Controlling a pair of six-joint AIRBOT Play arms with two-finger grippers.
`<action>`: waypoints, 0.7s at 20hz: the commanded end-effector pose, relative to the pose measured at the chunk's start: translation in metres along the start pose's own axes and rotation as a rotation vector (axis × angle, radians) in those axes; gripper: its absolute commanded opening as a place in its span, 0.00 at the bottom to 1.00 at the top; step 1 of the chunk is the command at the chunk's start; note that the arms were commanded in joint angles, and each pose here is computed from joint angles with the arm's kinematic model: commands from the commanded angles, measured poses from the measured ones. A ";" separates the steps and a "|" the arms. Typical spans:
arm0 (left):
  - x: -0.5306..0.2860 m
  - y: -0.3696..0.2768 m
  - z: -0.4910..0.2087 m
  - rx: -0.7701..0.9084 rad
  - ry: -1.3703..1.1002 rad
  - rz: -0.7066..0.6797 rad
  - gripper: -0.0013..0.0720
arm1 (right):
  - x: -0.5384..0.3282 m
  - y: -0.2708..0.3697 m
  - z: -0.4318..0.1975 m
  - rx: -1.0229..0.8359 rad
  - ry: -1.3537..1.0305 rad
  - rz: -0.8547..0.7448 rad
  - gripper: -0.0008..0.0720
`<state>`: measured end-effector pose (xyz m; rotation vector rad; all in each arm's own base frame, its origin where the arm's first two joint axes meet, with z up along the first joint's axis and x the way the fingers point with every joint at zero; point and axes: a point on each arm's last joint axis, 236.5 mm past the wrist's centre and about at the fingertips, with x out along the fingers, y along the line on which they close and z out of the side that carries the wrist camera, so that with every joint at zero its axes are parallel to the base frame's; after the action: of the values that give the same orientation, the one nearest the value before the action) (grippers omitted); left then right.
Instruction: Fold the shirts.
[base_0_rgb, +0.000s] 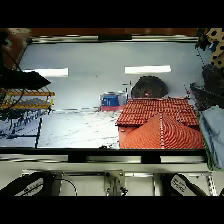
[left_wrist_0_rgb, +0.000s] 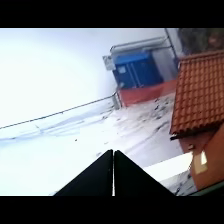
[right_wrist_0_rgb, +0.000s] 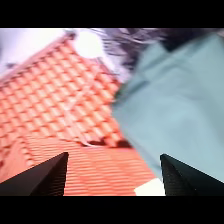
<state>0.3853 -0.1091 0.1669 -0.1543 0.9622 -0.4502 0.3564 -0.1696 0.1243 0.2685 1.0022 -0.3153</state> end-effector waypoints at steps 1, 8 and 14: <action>0.061 0.007 -0.044 0.147 0.307 0.211 0.59 | 0.018 0.117 -0.025 -0.135 0.109 0.175 0.96; 0.112 0.001 -0.083 0.104 0.516 0.213 0.90 | 0.025 0.180 -0.091 -0.304 0.348 0.255 0.96; 0.113 0.001 -0.084 0.103 0.520 0.213 0.90 | 0.023 0.187 -0.094 -0.320 0.350 0.265 0.96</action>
<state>0.3730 -0.1522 0.0369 0.1597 1.4288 -0.3539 0.3679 0.0273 0.0715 0.1704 1.3125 0.1240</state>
